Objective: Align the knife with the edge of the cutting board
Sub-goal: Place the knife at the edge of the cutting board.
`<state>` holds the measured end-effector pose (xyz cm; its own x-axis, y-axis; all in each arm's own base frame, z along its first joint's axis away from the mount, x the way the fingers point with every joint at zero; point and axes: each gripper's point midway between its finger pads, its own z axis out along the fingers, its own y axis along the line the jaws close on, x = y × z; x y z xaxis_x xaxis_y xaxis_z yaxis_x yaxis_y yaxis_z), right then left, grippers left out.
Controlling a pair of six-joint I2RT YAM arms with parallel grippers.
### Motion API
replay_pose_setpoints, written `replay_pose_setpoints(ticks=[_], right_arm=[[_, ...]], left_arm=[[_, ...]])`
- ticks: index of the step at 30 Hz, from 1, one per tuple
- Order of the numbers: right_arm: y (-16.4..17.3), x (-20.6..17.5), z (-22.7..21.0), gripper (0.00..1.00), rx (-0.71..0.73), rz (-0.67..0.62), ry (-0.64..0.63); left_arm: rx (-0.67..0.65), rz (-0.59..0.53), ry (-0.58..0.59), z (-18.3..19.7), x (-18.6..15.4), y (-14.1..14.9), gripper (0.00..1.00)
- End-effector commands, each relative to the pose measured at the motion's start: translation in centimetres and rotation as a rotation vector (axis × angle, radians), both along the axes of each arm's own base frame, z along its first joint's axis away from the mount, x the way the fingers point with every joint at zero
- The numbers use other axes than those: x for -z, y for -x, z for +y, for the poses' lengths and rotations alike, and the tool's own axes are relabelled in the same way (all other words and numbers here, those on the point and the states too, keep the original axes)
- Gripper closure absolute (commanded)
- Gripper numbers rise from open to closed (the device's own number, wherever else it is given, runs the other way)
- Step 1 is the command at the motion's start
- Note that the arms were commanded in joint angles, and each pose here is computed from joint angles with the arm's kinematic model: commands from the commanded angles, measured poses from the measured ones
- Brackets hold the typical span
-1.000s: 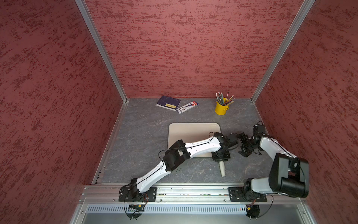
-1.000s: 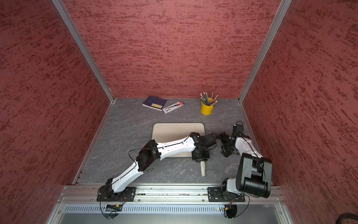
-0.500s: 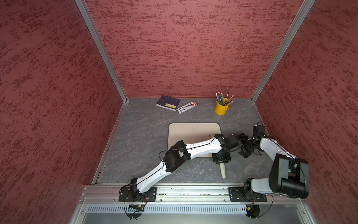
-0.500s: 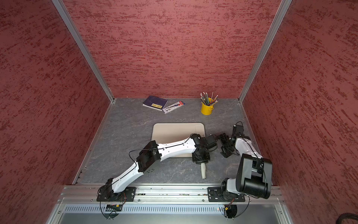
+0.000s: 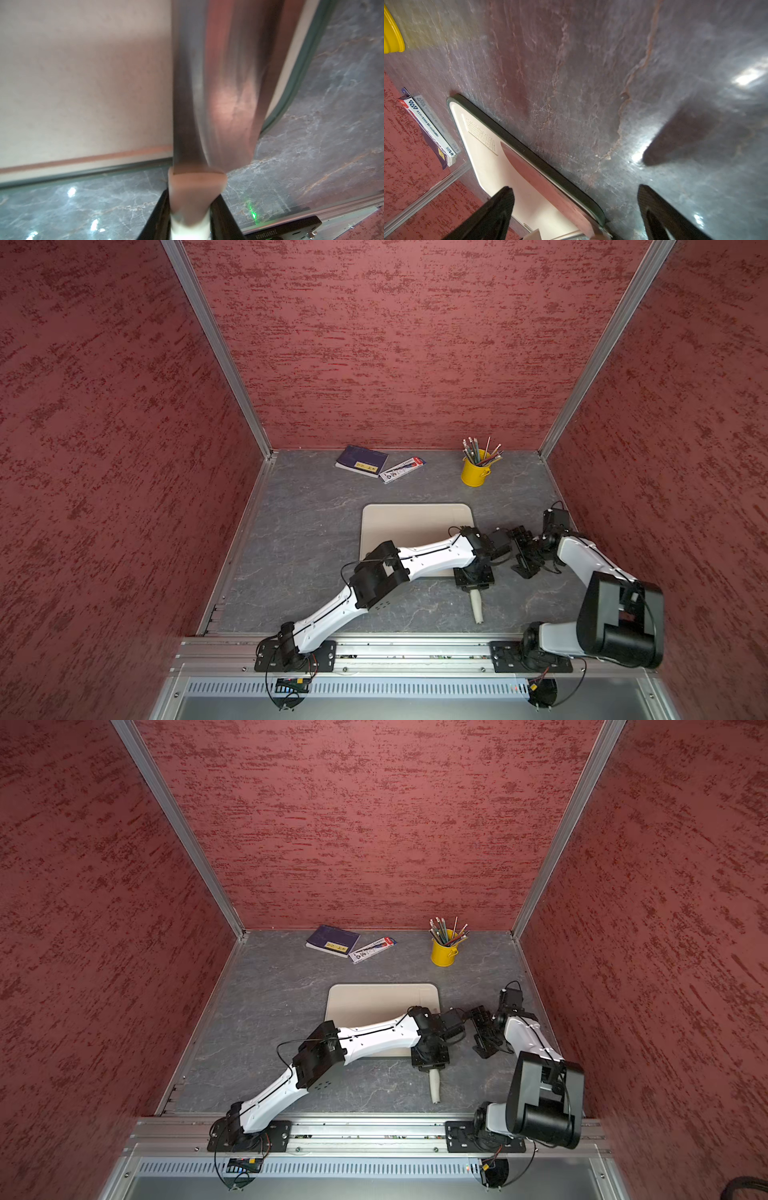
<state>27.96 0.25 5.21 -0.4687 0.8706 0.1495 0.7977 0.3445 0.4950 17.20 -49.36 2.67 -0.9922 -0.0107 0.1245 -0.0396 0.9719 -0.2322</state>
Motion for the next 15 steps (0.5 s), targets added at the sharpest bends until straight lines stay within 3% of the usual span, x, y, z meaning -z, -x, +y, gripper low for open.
replay_pose_setpoints(ticks=[1, 15], right_arm=[[0.51, 0.2, 0.15, 0.02, 0.006, 0.004, -0.008], [0.75, 0.21, 0.15, 0.02, 0.008, 0.003, -0.006]], left_arm=[[0.01, -0.003, 0.002, 0.35, -0.84, 0.1, 1.0], [0.025, 0.001, 0.018, -0.14, -0.6, 0.29, 1.0]])
